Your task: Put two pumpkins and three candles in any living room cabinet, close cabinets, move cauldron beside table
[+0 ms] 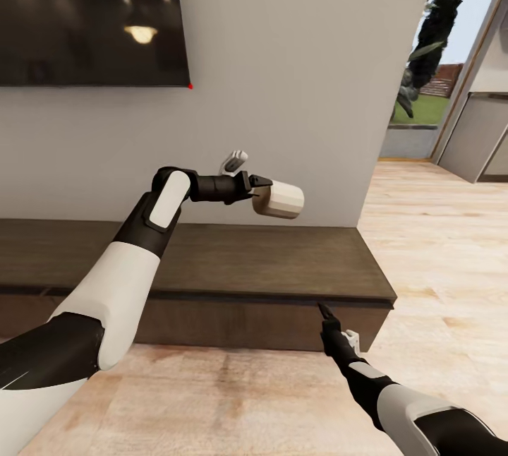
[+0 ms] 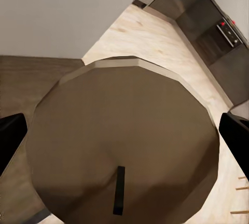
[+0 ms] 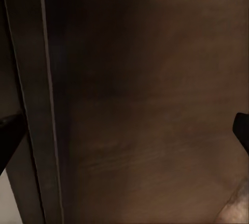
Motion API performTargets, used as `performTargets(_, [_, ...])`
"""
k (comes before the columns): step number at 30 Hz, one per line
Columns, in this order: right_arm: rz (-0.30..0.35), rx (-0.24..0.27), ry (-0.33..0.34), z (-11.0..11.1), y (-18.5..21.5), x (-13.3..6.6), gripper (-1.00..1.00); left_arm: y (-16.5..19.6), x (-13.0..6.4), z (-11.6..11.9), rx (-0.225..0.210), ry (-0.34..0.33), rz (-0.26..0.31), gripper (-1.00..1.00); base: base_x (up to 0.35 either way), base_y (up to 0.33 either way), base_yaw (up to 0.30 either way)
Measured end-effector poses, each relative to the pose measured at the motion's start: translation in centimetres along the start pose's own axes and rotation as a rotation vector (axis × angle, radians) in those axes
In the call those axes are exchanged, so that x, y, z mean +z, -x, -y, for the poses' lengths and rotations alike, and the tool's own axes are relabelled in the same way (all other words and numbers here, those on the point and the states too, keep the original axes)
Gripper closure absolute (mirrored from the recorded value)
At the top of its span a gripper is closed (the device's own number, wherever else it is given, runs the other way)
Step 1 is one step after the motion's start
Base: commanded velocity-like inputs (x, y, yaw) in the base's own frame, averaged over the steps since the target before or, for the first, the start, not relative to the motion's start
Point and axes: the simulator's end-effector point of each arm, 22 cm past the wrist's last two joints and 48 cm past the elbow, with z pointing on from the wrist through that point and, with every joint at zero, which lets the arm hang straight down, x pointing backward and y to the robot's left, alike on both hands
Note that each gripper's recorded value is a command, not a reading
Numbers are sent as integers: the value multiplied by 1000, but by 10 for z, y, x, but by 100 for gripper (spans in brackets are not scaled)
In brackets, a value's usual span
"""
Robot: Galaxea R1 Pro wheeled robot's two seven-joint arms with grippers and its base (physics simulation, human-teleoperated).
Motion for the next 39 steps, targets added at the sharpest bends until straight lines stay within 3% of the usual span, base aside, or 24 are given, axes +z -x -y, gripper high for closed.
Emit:
performTargets(19, [2,-1,-20,4,-1,0,-100,-2,1,-4,-5,7,-5,100,42,24,0])
performTargets(20, [2,-1,-20,4,-1,0,100,-2,1,-4,-5,7,-5,100,0,0,0])
performTargets(33, [1,-10,-6,1,2,0,100,-2,1,-3,-5,7,-5,100,0,0,0])
performTargets(39, [-5,-7,47,-12,0,1,100,-2,1,-4,-6,8,-6,100,0,0,0])
